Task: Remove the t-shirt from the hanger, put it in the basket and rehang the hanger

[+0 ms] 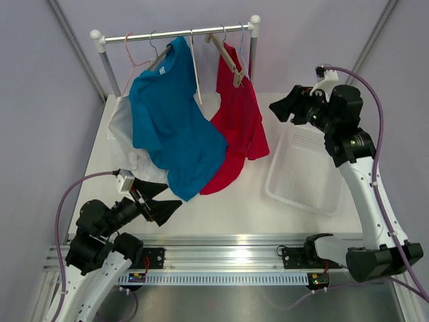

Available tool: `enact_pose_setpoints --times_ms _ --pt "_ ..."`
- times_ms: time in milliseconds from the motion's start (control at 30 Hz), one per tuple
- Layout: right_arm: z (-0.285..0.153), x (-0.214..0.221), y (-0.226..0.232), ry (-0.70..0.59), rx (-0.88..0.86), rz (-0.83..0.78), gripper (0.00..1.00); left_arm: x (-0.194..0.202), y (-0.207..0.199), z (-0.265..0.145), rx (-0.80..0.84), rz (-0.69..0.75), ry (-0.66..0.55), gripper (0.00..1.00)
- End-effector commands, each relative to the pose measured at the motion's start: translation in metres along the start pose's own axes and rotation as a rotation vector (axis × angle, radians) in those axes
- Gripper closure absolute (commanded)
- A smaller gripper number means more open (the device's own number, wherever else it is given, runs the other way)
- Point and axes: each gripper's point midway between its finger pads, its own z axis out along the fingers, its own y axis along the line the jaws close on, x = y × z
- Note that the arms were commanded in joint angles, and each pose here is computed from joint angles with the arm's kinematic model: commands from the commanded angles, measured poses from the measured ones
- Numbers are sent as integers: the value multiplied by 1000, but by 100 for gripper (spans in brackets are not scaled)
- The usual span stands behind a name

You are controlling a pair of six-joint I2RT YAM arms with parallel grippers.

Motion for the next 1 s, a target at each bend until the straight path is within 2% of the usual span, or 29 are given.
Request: enact_pose_setpoints --times_ms 0,167,233,400,533,667,767,967 --pt "12 -6 -7 26 57 -74 30 3 -3 6 26 -32 34 1" --pt "45 -13 -15 77 101 -118 33 6 -5 7 45 -32 55 1" --pt "63 -2 -18 134 126 -153 34 5 -6 6 46 -25 45 1" --pt "92 -4 -6 132 158 -253 30 6 -5 7 45 -25 50 1" --pt "114 -1 -15 150 194 -272 32 7 -5 7 48 -26 56 1" --pt "134 7 -24 182 251 -321 46 8 -4 8 46 -30 64 1" --pt "140 12 -29 199 291 -382 49 9 -4 9 49 -32 68 1" --pt "142 8 -26 162 315 -411 90 10 -4 9 48 -35 74 1"
